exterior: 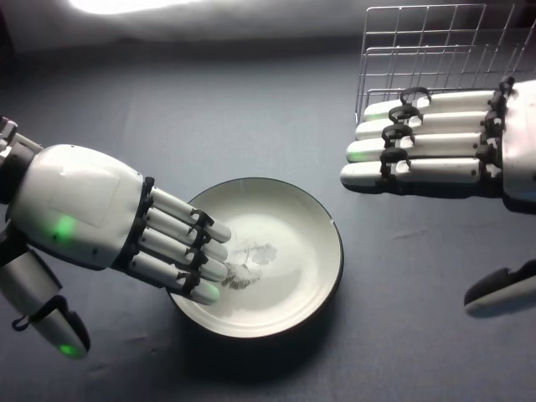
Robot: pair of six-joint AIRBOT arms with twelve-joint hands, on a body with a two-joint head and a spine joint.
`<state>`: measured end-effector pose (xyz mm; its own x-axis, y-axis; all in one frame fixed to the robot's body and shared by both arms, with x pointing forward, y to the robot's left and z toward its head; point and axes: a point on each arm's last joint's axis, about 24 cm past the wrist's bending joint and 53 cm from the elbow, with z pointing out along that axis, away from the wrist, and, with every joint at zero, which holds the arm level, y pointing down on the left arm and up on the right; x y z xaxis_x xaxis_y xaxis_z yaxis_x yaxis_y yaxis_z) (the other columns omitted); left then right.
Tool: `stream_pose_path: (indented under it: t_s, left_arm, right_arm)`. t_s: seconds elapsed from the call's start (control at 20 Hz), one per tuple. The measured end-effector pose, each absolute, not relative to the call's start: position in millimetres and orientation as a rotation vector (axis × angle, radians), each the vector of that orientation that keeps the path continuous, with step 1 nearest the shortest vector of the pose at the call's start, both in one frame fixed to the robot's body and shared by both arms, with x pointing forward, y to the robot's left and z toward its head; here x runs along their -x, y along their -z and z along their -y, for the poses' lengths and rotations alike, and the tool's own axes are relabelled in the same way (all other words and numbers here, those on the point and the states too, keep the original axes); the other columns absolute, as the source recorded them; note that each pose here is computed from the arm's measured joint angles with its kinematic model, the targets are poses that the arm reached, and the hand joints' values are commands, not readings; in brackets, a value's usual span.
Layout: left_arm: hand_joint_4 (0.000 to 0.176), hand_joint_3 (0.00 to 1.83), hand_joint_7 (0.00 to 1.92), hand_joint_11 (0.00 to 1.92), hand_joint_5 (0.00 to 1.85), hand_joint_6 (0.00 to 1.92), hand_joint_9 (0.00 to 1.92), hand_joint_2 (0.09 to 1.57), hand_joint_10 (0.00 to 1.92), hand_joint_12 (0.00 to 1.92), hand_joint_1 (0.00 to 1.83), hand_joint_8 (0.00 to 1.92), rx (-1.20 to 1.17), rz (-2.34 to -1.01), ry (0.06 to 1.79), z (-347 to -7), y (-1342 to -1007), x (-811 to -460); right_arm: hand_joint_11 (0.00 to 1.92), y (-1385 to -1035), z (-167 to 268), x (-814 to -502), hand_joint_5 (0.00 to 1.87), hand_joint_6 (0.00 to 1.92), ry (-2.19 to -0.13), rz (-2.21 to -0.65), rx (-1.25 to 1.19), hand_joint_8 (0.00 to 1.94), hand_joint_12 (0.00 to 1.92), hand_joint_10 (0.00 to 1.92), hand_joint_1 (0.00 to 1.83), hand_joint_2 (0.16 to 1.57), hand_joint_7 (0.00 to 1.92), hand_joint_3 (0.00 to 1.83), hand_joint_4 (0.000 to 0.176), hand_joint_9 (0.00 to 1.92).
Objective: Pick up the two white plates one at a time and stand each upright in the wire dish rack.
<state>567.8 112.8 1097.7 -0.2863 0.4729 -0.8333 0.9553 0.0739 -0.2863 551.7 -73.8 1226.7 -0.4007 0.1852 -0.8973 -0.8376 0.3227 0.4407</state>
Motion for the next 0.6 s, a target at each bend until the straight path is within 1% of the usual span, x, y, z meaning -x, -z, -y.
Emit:
stream_pose_path:
  t_s: [0.05, 0.2, 0.25, 0.3, 0.45, 0.5, 0.55, 0.6]
  left_arm:
    - [0.0, 0.0, 0.0, 0.0, 0.0, 0.0, 0.0, 1.16, 0.0, 0.0, 0.0, 0.0, -1.41, -1.819, 1.146, -112.4, -1095.5, -571.3]
    - [0.0, 0.01, 0.0, 0.0, 0.0, 0.0, 0.0, 1.17, 0.0, 0.0, 0.0, 0.0, -1.398, -1.833, 1.135, -113.8, -1090.8, -579.4]
    - [0.0, 0.01, 0.0, 0.0, 0.0, 0.0, 0.0, 1.17, 0.0, 0.0, 0.0, 0.0, -1.391, -1.836, 1.129, -114.5, -1090.3, -582.8]
    - [0.0, 0.01, 0.0, 0.0, 0.0, 0.0, 0.0, 1.17, 0.0, 0.0, 0.0, 0.0, -1.385, -1.841, 1.126, -116.3, -1089.5, -584.5]
    - [0.0, 0.0, 0.0, 0.0, 0.0, 0.0, 0.0, 1.16, 0.0, 0.0, 0.0, 0.0, -1.388, -1.864, 1.096, -124.6, -1084.1, -589.4]
    - [0.0, 0.0, 0.0, 0.0, 0.0, 0.0, 0.0, 1.15, 0.0, 0.0, 0.0, 0.0, -1.391, -1.869, 1.089, -126.7, -1082.9, -590.1]
    - [0.0, 0.0, 0.0, 0.0, 0.0, 0.0, 0.0, 1.16, 0.0, 0.0, 0.0, 0.0, -1.395, -1.872, 1.084, -127.8, -1081.8, -590.5]
    - [0.0, 0.0, 0.0, 0.0, 0.0, 0.0, 0.0, 1.15, 0.0, 0.0, 0.0, 0.0, -1.395, -1.875, 1.079, -128.7, -1080.9, -592.1]
  right_arm:
    - [0.02, -1225.4, 73.2, -549.8, 0.02, 0.01, -1.282, -1.583, 0.617, 0.0, 0.01, 0.0, 0.42, 1.06, 0.0, 0.0, 0.0, 0.0]
    - [0.04, -1220.7, 71.5, -544.9, 0.02, 0.0, -1.296, -1.565, 0.662, 0.0, 0.02, 0.0, 0.4, 1.07, 0.0, 0.0, 0.0, 0.0]
    - [0.04, -1219.6, 71.3, -544.7, 0.03, 0.01, -1.302, -1.556, 0.673, 0.0, 0.02, 0.0, 0.43, 1.06, 0.0, 0.0, 0.0, 0.0]
    - [0.02, -1218.6, 71.7, -544.5, 0.0, 0.0, -1.307, -1.549, 0.681, 0.0, 0.02, 0.0, 0.4, 1.07, 0.0, 0.0, 0.0, 0.0]
    - [0.06, -1210.1, 79.4, -550.0, 0.02, 0.01, -1.291, -1.556, 0.692, 0.0, 0.04, 0.0, 0.28, 1.03, 0.0, 0.0, 0.0, 0.0]
    - [0.01, -1206.9, 81.4, -551.9, 0.03, 0.02, -1.284, -1.564, 0.692, 0.01, 0.23, 0.01, 0.28, 1.0, 0.01, 0.02, 0.0, 0.02]
    - [0.0, -1205.2, 82.3, -552.6, 0.04, 0.01, -1.277, -1.567, 0.698, 0.01, 0.29, 0.01, 0.32, 1.0, 0.03, 0.01, 0.0, 0.02]
    - [0.0, -1204.7, 82.5, -552.3, 0.1, 0.01, -1.281, -1.569, 0.694, 0.01, 0.41, 0.01, 0.3, 0.99, 0.08, 0.01, 0.0, 0.06]
